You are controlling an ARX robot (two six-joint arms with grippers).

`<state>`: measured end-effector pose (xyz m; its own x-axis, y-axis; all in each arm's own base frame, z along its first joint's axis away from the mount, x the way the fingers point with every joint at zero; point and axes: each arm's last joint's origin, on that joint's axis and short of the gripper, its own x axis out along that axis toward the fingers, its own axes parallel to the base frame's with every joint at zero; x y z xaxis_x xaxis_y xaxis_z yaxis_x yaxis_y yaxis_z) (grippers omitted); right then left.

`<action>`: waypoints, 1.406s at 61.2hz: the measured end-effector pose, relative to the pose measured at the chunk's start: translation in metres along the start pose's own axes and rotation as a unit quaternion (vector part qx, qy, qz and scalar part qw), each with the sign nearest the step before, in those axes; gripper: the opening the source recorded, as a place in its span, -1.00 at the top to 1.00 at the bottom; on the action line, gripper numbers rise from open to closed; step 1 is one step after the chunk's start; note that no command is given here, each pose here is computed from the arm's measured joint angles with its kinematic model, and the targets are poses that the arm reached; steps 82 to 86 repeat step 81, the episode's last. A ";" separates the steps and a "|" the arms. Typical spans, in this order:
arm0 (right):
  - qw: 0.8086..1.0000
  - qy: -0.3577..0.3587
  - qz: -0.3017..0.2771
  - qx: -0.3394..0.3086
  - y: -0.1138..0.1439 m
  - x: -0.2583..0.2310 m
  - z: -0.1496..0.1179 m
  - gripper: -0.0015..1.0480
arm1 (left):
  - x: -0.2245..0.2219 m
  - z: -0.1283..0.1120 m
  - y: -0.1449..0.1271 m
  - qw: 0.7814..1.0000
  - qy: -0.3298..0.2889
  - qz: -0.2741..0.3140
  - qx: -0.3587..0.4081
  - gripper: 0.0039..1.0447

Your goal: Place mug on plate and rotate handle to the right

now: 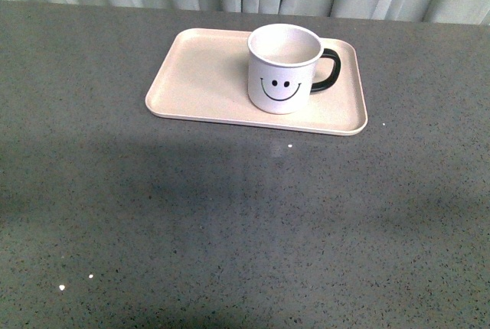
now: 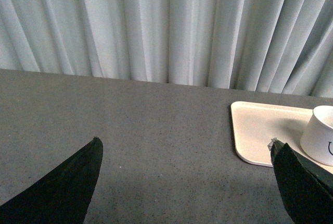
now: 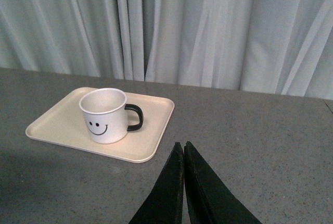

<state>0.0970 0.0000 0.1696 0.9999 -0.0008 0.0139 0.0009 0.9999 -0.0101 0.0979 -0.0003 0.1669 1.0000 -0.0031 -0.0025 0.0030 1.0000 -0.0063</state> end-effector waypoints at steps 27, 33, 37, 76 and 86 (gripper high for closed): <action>1.000 -0.001 0.000 0.000 0.000 0.000 0.000 0.19 | 0.000 0.000 0.000 1.000 0.000 0.000 0.000 -0.83; 1.000 -0.001 0.000 0.000 0.000 0.000 0.000 -0.15 | 0.000 0.000 0.000 1.000 0.000 0.000 0.000 -0.83; 1.000 -0.001 0.000 0.000 0.000 0.000 0.000 -0.35 | 0.000 0.000 0.000 1.000 0.000 0.000 0.000 -0.83; 1.000 -0.001 0.000 0.000 0.000 0.000 0.000 -0.82 | 0.000 0.000 0.000 1.000 0.000 0.000 0.000 -0.83; 1.000 -0.001 0.000 0.000 0.000 0.000 0.000 -0.82 | 0.000 0.000 0.000 1.000 0.000 0.000 0.000 -0.83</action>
